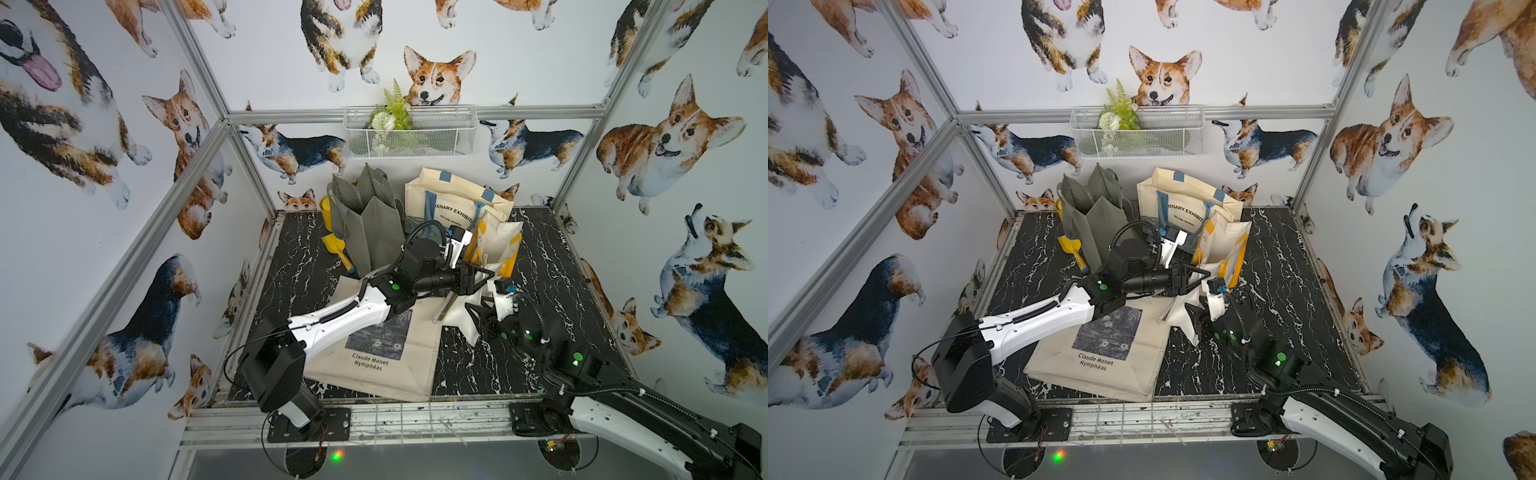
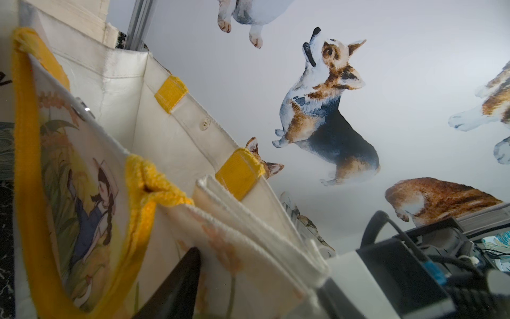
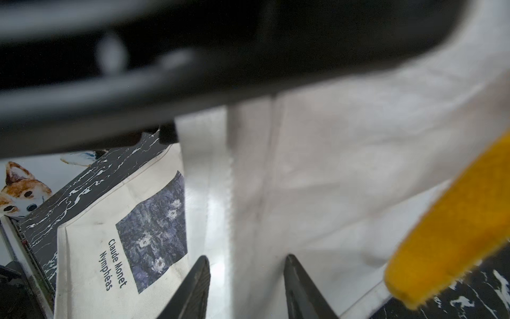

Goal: Put away the canvas bag
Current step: Press the canvas bag.

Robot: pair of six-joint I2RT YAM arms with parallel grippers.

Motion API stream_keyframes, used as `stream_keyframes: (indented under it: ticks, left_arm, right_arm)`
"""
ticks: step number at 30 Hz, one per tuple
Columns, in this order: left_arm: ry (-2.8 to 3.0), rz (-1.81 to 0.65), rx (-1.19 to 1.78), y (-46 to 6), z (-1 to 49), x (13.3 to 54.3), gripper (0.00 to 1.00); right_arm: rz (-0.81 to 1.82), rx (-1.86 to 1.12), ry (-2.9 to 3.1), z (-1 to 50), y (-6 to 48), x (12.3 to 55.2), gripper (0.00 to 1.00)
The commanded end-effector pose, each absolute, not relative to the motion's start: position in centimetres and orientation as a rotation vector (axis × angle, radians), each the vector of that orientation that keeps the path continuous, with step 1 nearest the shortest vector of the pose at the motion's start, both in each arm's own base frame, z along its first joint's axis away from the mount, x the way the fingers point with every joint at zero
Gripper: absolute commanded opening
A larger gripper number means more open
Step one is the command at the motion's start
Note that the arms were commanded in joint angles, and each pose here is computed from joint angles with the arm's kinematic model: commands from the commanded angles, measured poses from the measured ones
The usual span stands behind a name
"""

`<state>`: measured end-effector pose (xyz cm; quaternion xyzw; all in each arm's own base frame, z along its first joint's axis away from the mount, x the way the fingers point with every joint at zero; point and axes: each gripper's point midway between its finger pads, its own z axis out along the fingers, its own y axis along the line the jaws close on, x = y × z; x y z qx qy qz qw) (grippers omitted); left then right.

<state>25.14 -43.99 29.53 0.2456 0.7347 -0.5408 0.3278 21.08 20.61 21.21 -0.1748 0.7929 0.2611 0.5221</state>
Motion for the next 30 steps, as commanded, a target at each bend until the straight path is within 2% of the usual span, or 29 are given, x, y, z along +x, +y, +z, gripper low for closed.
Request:
stream_keyframes:
  ticks: [1,5,7,8,12,19,30]
  left_arm:
    - [1.959,-1.366,0.620,-43.8,29.2,25.9,0.41]
    - [1.979,-1.314,0.649,-43.3,29.0,25.8,0.12]
    - [1.981,-1.287,0.677,-42.9,29.0,25.5,0.02]
    - [1.975,-1.272,0.711,-42.6,29.1,25.1,0.00]
    - [1.956,-1.218,0.851,-41.2,29.9,23.2,0.00]
    - [1.882,-1.065,1.066,-37.4,31.1,20.1,0.00]
    - [1.689,-0.869,1.315,-34.3,31.9,17.9,0.00]
  right_arm:
    - [0.719,-0.393,1.836,23.0,21.6,21.1,0.48]
    - [0.713,-0.375,1.821,23.4,21.1,21.0,0.48]
    - [0.703,-0.380,1.820,23.8,20.7,20.8,0.50]
    - [0.689,-0.391,1.822,24.0,20.3,20.5,0.52]
    - [0.607,-0.453,1.823,25.4,18.4,19.4,0.56]
    - [0.456,-0.627,1.754,28.4,15.5,17.2,0.73]
    - [0.398,-0.985,1.660,32.8,17.0,15.0,0.92]
